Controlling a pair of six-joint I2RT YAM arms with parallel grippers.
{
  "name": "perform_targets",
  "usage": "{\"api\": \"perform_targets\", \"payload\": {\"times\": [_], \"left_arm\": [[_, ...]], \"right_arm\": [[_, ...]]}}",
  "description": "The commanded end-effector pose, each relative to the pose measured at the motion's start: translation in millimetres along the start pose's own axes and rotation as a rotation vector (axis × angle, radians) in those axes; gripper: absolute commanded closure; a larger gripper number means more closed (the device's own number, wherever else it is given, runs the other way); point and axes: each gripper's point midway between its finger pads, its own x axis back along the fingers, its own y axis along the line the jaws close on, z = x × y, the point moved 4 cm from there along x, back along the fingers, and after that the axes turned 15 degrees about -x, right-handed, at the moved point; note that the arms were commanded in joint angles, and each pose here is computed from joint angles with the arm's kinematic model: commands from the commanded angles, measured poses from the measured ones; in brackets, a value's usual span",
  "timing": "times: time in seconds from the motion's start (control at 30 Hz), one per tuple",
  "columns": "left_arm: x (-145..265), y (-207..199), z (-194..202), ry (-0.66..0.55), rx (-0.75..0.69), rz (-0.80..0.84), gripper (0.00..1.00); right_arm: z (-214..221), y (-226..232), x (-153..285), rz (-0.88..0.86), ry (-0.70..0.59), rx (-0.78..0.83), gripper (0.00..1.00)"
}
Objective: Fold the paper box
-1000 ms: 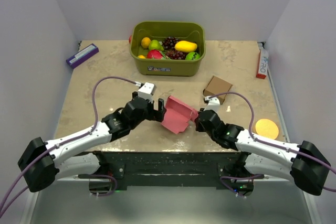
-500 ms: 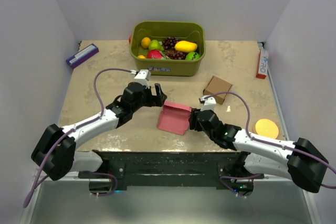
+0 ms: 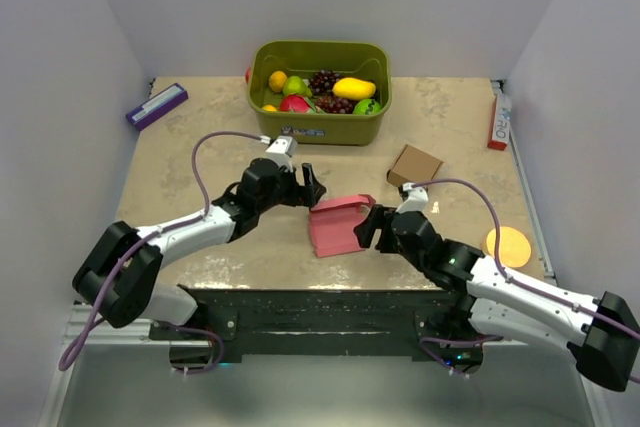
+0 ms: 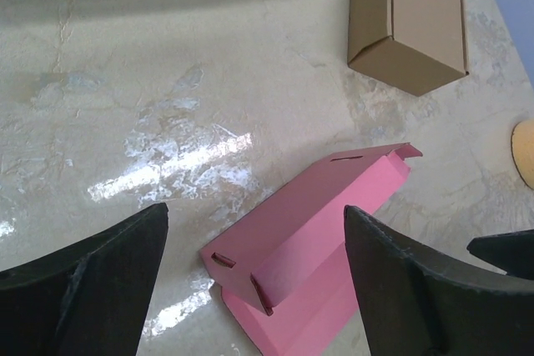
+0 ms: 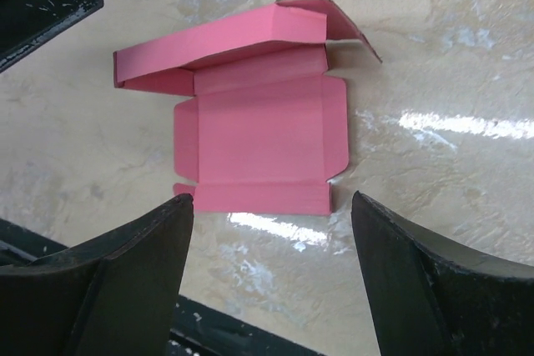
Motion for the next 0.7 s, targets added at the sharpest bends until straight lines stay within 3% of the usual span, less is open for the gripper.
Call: {"api": "perform_targets", "payload": {"times": [0.0,0.2,0.4,0.67], "left_arm": [[-4.8,0.8,-1.5,-0.011,0.025,-0.001,0.13],[10.8,10.1,16.2,0.015,0.108,-0.078,0.12],[22.2,4.2,21.3,-0.029,0.190,-0.035,0.12],[22.2,-1.3,27.8,-0.035,0.234,0.013,0.18]], "right_arm": [[-3.7,21.0,6.1,-0.004,0.043,-0.098,0.21],[-10.4,31.8,7.6,-0.001,0.038,-0.132,0.22],[-31.3,36.3,-1.7,0.061,-0.018,-0.080,0.18],[-54.5,46.2,-33.6,0.026,0.019,-0.038,0.23]]}}
